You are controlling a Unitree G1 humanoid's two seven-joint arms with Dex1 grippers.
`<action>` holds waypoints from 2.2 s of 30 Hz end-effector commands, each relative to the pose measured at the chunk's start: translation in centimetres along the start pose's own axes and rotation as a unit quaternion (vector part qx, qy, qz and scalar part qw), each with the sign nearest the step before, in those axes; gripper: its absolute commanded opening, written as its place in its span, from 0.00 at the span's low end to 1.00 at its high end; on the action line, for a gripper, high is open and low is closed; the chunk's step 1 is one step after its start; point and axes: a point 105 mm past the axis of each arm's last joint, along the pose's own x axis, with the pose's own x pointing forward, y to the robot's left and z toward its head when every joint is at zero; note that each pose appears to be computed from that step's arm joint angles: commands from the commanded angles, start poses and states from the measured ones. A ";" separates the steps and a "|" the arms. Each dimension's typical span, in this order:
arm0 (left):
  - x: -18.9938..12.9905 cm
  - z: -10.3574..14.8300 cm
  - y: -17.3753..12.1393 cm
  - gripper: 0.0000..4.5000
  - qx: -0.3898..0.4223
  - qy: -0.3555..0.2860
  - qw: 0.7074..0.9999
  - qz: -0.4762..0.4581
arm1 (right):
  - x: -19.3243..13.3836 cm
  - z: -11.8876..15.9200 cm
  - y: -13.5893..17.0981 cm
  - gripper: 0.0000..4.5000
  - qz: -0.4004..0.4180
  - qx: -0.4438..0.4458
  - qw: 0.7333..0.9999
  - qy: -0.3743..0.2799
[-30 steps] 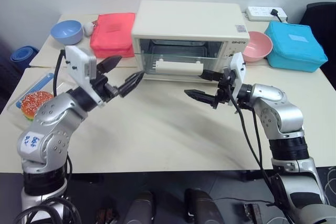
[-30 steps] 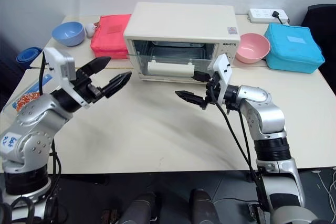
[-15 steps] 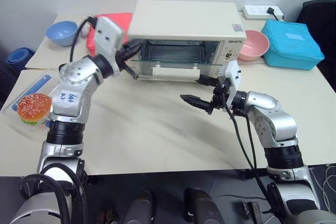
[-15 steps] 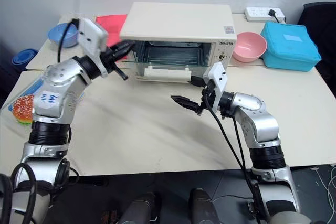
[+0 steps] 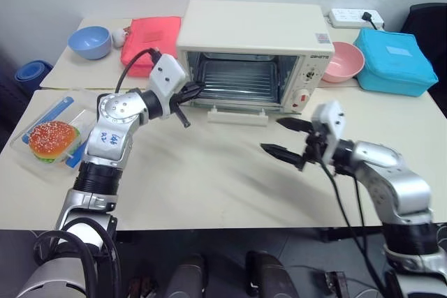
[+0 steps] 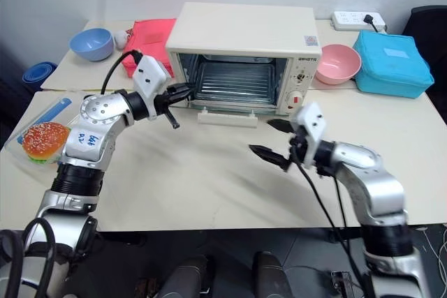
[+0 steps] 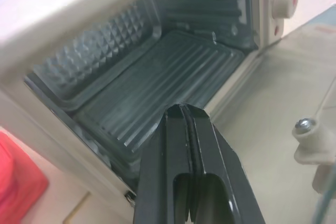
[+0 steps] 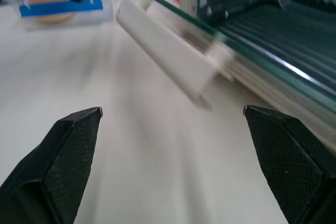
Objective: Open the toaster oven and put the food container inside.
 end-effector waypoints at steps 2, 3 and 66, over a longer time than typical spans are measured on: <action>0.3 -0.3 -1.5 0.01 -0.001 -0.002 1.000 -0.015 | -3.3 1.5 1.9 1.00 0.026 -0.009 1.000 0.008; 0.4 -0.6 -1.8 0.01 -0.004 0.002 1.000 -0.018 | -3.7 1.6 2.0 1.00 0.026 -0.008 1.000 0.012; -29.7 -8.2 1.8 0.99 -0.440 0.110 0.667 0.590 | 1.6 6.4 1.0 1.00 0.158 -0.052 0.985 -0.036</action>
